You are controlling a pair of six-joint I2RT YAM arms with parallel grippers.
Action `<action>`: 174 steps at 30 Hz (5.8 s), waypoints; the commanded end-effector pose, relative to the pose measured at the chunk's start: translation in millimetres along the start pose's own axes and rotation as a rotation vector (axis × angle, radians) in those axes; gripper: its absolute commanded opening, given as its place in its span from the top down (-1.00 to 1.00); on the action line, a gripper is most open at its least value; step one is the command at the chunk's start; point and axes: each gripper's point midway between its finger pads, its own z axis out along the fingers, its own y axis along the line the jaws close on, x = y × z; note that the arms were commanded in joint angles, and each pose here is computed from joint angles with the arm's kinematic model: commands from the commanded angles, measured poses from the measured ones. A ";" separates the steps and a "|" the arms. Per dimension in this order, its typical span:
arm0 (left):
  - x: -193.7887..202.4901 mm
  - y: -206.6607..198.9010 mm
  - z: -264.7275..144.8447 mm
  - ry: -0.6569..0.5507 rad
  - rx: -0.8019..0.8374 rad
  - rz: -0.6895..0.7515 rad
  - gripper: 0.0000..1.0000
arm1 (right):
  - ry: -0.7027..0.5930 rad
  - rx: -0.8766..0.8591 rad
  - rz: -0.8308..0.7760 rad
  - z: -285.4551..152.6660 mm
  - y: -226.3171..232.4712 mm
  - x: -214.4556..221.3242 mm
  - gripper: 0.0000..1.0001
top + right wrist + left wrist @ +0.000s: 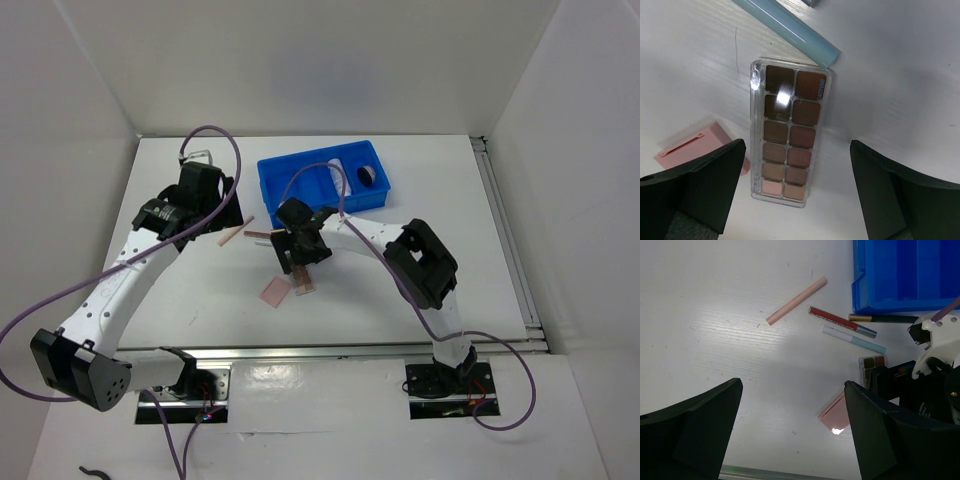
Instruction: Organize the makeup
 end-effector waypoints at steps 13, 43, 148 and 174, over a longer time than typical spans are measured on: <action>5.5 6.4 -1.3 -0.004 -0.016 0.020 -0.97 | 0.030 0.075 -0.050 11.5 2.2 24.0 -0.44; 5.0 -0.2 0.1 -0.015 0.020 0.011 -0.97 | -0.428 0.525 0.180 -147.5 -212.4 -179.7 0.37; -14.9 50.6 -43.1 -0.165 -0.161 -0.154 -1.00 | 0.121 0.252 0.114 26.9 68.9 60.2 -0.46; 0.7 12.9 -18.7 -0.050 -0.003 -0.057 -1.00 | -0.220 0.241 0.214 -97.0 -48.1 -76.6 0.25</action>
